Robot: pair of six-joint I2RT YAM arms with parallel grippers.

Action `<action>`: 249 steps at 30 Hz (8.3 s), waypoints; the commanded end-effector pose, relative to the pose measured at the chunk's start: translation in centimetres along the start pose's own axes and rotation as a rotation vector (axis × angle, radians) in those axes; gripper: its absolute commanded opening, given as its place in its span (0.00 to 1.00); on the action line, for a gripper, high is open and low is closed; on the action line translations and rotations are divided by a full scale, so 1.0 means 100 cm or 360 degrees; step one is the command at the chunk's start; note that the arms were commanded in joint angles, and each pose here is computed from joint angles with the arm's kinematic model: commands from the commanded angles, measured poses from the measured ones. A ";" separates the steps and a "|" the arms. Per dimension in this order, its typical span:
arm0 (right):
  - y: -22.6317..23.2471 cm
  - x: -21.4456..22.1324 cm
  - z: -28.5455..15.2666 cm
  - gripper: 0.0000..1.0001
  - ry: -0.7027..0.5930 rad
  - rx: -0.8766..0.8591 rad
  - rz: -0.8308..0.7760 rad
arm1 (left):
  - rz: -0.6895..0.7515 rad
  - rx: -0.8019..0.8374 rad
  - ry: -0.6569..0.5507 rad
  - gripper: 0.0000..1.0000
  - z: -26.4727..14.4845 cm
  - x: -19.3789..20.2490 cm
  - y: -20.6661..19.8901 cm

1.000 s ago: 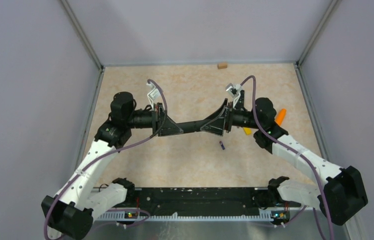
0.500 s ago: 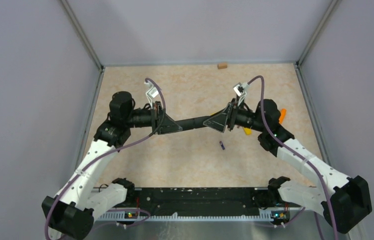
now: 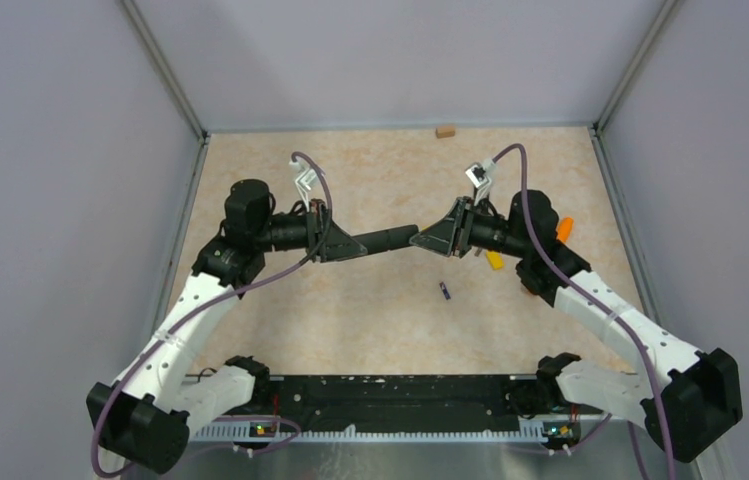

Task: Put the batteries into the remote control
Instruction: Remove the battery cover from the remote control, then place the battery cover at the center of the board, then adjust the remote control, then pick up the battery from the center of the board.

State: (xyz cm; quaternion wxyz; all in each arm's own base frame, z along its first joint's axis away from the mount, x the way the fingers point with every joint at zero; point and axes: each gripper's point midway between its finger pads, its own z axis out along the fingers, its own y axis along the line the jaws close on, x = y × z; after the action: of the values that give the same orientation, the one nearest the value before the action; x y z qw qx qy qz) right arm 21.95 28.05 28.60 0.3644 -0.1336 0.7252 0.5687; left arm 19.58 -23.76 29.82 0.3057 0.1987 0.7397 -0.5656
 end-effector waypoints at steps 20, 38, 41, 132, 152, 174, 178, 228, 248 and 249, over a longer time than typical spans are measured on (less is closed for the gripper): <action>0.002 -0.021 0.001 0.16 -0.0102 0.0045 -0.0041 | -0.0017 -0.0079 -0.0019 0.00 0.001 -0.015 0.006; 0.030 -0.039 -0.013 0.00 -0.0324 -0.0111 -0.0067 | -0.0078 -0.0374 -0.0043 0.00 -0.007 -0.017 0.042; 0.020 -0.044 -0.017 0.00 -0.0408 -0.0021 -0.0045 | -0.0101 -0.0544 -0.0077 0.00 -0.012 -0.017 0.062; 0.094 -0.081 -0.033 0.00 -0.0912 -0.0698 0.0095 | -0.0046 0.0317 -0.0609 0.92 -0.028 -0.072 -0.076; 0.088 -0.084 0.000 0.00 -0.1010 -0.0588 0.0505 | -0.0270 0.0218 -0.1177 0.63 -0.007 -0.120 -0.047; 0.037 -0.039 0.013 0.71 -0.0614 0.0051 0.0273 | 0.0031 -0.0194 -0.1005 0.00 0.000 -0.090 0.000; -0.002 -0.028 -0.013 0.71 -0.0555 0.0449 0.0119 | 0.0117 -0.0463 -0.0835 0.00 -0.005 -0.069 0.029; -0.228 0.115 -0.026 0.48 0.0589 0.1599 -0.0142 | 0.0461 -0.0186 -0.0355 0.00 0.000 -0.018 -0.004; -0.238 0.152 -0.036 0.25 0.0941 0.1653 -0.0265 | 0.0449 -0.0218 -0.0369 0.00 -0.001 -0.021 -0.001; -0.239 0.151 -0.036 0.20 0.0929 0.1673 -0.0264 | 0.0449 -0.0222 -0.0372 0.00 -0.001 -0.022 -0.001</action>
State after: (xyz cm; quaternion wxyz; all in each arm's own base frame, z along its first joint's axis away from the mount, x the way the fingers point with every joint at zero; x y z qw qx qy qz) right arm 24.99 20.16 1.89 0.2248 -0.1296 0.9644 0.0515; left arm 20.64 -23.69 28.24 0.4372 0.2039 0.7312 -0.4824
